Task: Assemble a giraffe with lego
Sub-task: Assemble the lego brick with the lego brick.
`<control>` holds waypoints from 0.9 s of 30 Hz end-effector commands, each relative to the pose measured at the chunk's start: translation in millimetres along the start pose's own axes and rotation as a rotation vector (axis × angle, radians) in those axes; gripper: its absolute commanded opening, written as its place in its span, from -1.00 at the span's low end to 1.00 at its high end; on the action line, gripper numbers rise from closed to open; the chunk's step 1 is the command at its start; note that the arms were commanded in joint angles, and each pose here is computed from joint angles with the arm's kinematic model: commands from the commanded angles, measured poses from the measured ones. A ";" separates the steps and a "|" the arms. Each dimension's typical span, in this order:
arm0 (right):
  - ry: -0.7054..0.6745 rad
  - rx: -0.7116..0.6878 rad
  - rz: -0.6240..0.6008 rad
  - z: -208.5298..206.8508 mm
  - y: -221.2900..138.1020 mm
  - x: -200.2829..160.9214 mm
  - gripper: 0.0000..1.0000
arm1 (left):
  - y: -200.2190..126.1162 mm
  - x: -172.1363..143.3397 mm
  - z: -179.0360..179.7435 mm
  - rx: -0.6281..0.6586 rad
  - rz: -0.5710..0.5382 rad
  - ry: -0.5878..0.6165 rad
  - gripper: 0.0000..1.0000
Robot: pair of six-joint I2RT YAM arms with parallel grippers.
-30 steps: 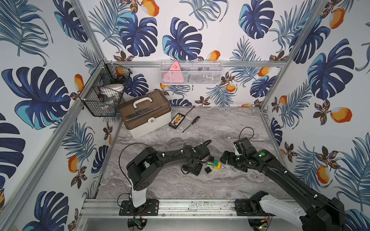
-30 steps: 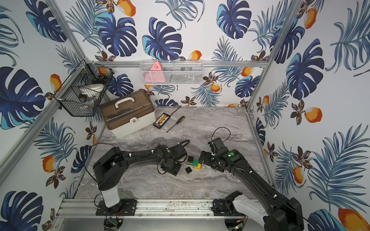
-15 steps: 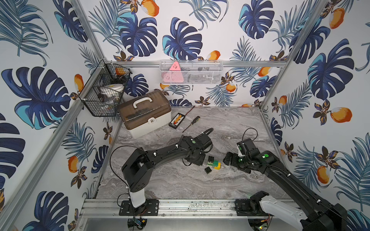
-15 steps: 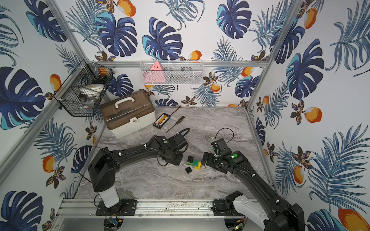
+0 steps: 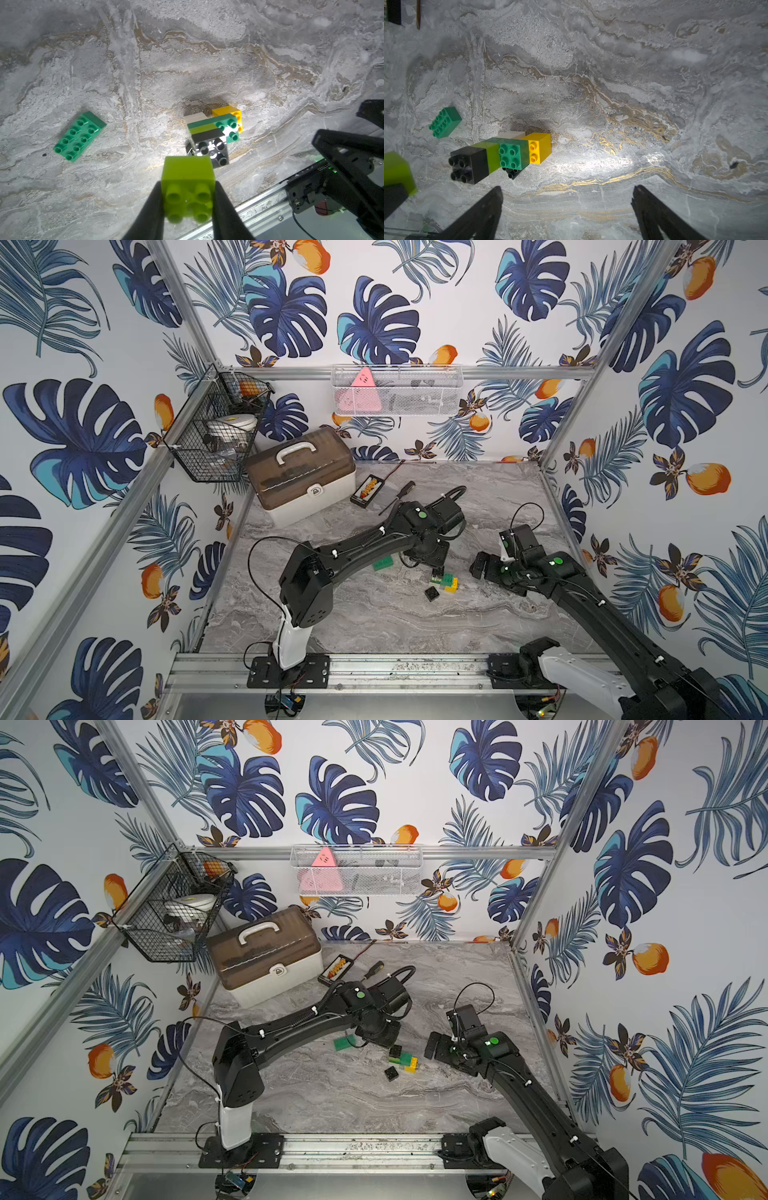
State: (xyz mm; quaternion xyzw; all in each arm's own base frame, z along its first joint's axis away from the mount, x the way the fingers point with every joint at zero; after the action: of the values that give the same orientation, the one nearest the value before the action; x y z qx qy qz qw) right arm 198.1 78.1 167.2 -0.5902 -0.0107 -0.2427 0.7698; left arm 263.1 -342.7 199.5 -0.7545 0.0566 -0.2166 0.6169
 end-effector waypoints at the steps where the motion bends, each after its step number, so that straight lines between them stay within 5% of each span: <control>1: -0.024 0.013 0.006 0.9 1.1 1.7 1.00 | 3.4 -6.1 -6.3 0.011 0.046 0.003 -0.29; 27: -0.028 0.054 0.029 -0.4 3.3 8.5 1.00 | 28.8 -4.4 -19.1 0.072 0.066 -0.013 -0.23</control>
State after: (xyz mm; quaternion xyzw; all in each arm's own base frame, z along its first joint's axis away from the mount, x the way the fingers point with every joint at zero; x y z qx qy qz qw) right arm 202.9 73.0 163.9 -0.5804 -0.0089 -0.2239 0.7829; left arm 256.5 -371.4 174.5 -0.7437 0.0772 -0.1971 0.6341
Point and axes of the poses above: each gripper's point midway between its finger pads, its own y axis out along the fingers, its own z axis along the line the jaws close on, x = y × z, the point moved 5 cm from there along -y, back along the fingers, and after that the axes turned 3 degrees about y, right-handed, at the moved point
